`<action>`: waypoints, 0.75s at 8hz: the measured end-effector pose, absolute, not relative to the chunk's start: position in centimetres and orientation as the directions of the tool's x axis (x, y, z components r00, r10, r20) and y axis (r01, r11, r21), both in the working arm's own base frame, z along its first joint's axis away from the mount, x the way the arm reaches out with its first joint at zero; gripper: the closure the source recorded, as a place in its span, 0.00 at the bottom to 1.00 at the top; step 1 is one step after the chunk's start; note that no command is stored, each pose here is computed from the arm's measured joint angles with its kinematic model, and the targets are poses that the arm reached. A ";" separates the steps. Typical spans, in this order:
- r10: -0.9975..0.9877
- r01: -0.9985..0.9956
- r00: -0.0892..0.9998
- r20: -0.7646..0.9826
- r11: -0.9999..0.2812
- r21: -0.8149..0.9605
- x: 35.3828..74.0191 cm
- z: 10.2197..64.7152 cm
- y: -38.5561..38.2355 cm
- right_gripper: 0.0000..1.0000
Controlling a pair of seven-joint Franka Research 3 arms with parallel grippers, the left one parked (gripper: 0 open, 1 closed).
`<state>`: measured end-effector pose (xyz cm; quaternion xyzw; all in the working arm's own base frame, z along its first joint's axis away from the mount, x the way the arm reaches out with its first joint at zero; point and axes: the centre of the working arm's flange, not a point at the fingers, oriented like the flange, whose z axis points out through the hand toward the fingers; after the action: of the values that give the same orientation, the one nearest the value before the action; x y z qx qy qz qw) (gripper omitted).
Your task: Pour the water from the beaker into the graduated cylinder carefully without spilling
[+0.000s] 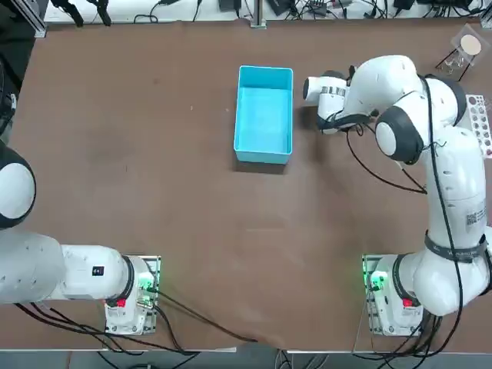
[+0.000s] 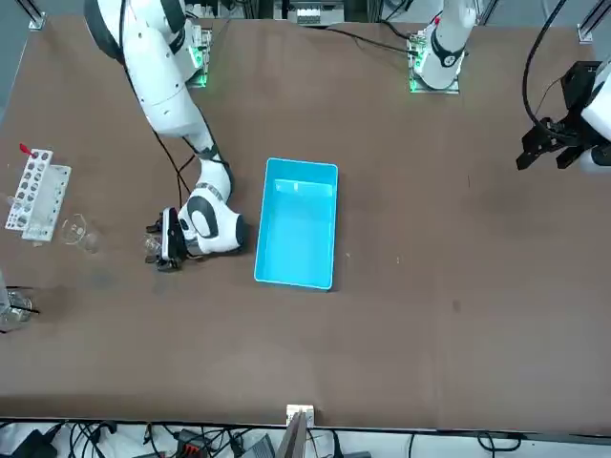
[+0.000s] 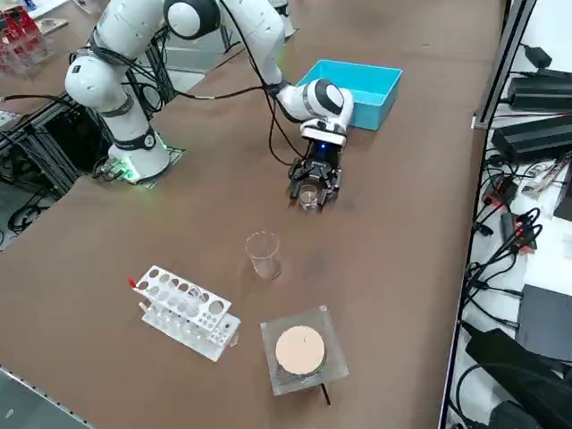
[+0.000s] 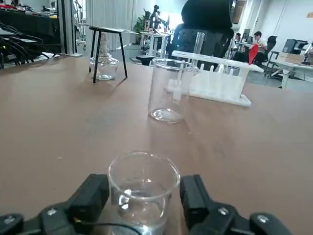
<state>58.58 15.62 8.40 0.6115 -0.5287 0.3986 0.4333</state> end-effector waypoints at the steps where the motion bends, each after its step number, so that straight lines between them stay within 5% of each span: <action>1: -0.300 -0.992 0.120 0.946 -0.066 0.105 58.6 8.5 15.6 0.38; 6: -0.292 -0.995 0.101 0.951 -0.042 0.092 59.6 9.8 14.9 0.39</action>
<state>59.57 14.87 9.79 0.5995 -0.5367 0.4020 0.4370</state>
